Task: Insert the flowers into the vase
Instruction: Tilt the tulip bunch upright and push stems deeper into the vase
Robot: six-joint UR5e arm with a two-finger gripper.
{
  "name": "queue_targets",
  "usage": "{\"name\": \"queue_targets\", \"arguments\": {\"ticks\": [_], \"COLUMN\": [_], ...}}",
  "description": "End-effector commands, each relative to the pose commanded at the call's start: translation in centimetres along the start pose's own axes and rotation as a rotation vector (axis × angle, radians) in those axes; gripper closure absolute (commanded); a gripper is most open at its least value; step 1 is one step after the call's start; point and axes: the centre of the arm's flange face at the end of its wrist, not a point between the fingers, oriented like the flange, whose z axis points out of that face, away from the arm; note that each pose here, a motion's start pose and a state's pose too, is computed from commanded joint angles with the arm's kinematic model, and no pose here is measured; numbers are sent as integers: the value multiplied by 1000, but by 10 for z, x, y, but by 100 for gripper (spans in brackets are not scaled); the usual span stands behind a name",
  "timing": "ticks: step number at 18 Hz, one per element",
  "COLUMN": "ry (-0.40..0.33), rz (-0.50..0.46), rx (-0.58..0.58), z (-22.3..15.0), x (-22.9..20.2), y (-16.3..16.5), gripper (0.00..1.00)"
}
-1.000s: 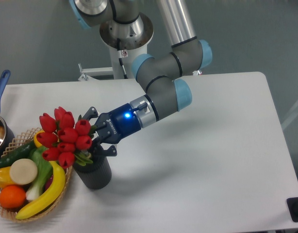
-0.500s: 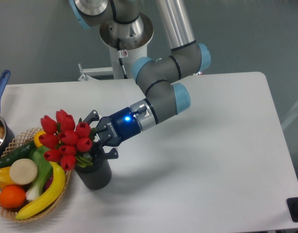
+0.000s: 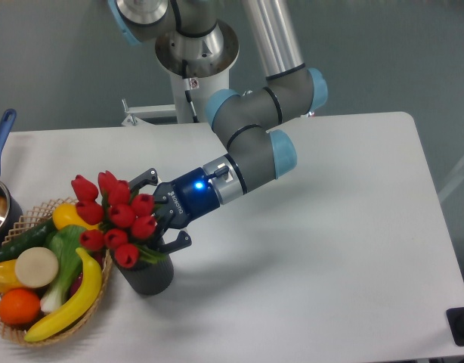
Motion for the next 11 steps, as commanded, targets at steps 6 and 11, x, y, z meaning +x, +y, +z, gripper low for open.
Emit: {"name": "queue_targets", "arguments": {"ticks": [6,11], "ry": [-2,-20], "rz": [3,7], "rx": [-1,-54], "z": [-1,-3], "x": [0,-1], "y": [-1,2], "gripper": [2,0]}}
